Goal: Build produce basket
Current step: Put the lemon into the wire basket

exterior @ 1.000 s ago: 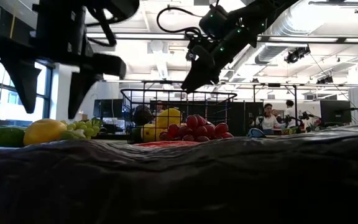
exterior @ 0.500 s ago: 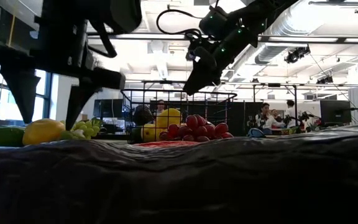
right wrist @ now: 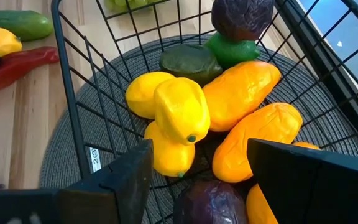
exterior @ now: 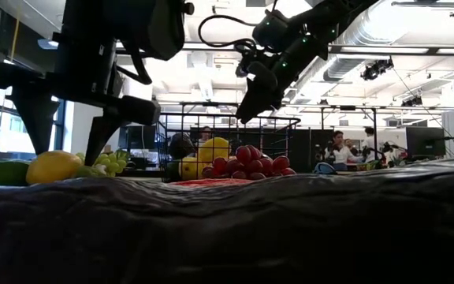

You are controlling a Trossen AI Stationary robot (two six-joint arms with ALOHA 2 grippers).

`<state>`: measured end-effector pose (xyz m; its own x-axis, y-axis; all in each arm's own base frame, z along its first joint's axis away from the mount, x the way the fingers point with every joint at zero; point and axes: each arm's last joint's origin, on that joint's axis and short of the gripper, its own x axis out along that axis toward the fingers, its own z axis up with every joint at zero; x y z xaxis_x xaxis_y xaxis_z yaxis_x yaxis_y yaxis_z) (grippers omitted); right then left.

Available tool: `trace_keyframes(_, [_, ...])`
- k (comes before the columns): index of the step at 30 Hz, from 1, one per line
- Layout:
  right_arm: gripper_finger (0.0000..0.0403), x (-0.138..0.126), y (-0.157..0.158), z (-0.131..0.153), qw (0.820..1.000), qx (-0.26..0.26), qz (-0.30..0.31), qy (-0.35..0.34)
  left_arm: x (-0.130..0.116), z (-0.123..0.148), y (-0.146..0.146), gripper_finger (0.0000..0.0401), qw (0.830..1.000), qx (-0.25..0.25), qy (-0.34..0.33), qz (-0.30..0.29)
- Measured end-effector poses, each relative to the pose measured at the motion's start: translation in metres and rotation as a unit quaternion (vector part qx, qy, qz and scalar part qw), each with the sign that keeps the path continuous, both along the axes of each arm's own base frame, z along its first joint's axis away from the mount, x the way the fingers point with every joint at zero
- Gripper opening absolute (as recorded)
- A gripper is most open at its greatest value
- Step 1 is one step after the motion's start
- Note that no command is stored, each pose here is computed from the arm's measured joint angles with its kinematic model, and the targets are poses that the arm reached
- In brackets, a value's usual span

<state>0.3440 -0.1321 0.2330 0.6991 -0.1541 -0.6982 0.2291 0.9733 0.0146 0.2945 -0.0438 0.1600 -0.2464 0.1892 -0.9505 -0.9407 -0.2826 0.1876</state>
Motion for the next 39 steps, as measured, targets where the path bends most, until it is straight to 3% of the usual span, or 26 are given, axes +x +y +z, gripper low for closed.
trace_keyframes(19, [0.024,0.0,0.0,0.0,1.0,-0.007,0.007,0.005,-0.006,0.012,-0.007,0.0243,1.0,-0.028,-0.002,0.002])
trace_keyframes(39, [0.024,-0.001,0.001,-0.001,1.0,-0.003,0.006,0.011,-0.015,-0.012,-0.006,0.0243,0.999,-0.042,-0.011,0.005])
